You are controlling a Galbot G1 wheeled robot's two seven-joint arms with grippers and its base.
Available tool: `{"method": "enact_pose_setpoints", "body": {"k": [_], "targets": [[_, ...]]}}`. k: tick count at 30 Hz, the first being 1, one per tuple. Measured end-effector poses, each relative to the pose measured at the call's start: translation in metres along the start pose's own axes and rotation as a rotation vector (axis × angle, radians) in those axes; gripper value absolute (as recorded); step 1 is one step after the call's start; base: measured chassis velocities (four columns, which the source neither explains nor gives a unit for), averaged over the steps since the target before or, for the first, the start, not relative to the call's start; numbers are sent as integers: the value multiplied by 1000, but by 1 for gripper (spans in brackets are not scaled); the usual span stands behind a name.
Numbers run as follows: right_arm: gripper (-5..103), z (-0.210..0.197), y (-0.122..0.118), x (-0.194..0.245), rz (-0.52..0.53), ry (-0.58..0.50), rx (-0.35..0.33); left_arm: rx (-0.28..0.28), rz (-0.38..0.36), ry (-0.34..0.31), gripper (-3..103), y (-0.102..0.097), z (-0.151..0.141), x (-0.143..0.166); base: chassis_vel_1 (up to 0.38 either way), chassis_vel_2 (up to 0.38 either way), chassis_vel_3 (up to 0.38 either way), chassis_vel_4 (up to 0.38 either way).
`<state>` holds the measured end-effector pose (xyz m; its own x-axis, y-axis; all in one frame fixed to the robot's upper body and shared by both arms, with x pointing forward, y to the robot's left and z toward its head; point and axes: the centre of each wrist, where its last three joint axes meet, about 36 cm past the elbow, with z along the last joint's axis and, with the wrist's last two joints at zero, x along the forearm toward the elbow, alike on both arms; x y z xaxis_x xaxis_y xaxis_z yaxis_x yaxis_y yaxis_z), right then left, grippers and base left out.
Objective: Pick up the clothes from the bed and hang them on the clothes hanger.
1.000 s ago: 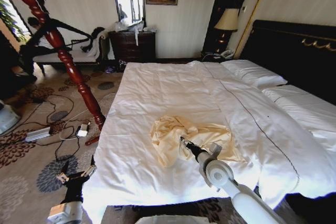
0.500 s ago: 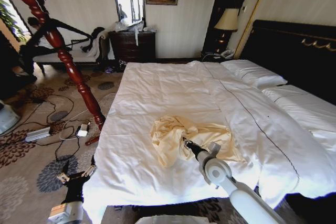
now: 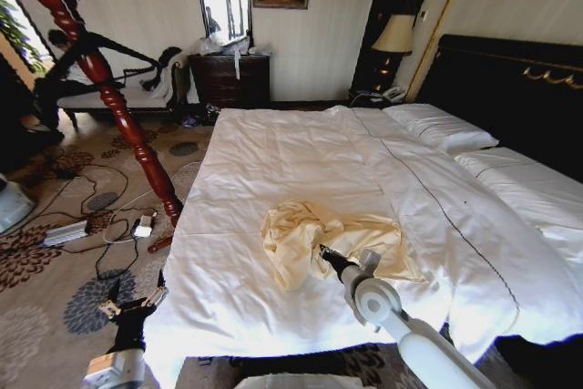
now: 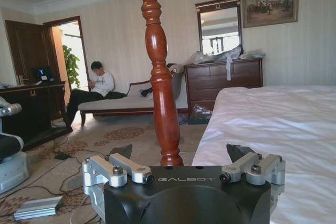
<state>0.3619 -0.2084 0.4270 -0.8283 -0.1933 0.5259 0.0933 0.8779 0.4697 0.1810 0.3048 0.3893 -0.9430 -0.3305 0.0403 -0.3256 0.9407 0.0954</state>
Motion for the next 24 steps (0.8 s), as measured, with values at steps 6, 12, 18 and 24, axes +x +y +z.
{"method": "enact_pose_setpoints", "body": {"k": [6, 12, 18, 24], "targets": [[0, -3, 0, 5, -32, -48, 22, 6, -2, 2, 100, 1, 2, -2, 0, 0, 0, 0], [0, -37, -3, 42, -161, -292, 249, 54, 26, 2, 100, 1, -6, -15, 0, 0, 0, 0], [0, -105, -2, 71, -295, -536, 466, 155, 179, -38, 100, -5, -27, -42, 0, 0, 0, 0], [0, -195, 10, 106, -419, -757, 714, 359, 434, -56, 100, -34, -59, -86, 0, 0, 0, 0]]}}
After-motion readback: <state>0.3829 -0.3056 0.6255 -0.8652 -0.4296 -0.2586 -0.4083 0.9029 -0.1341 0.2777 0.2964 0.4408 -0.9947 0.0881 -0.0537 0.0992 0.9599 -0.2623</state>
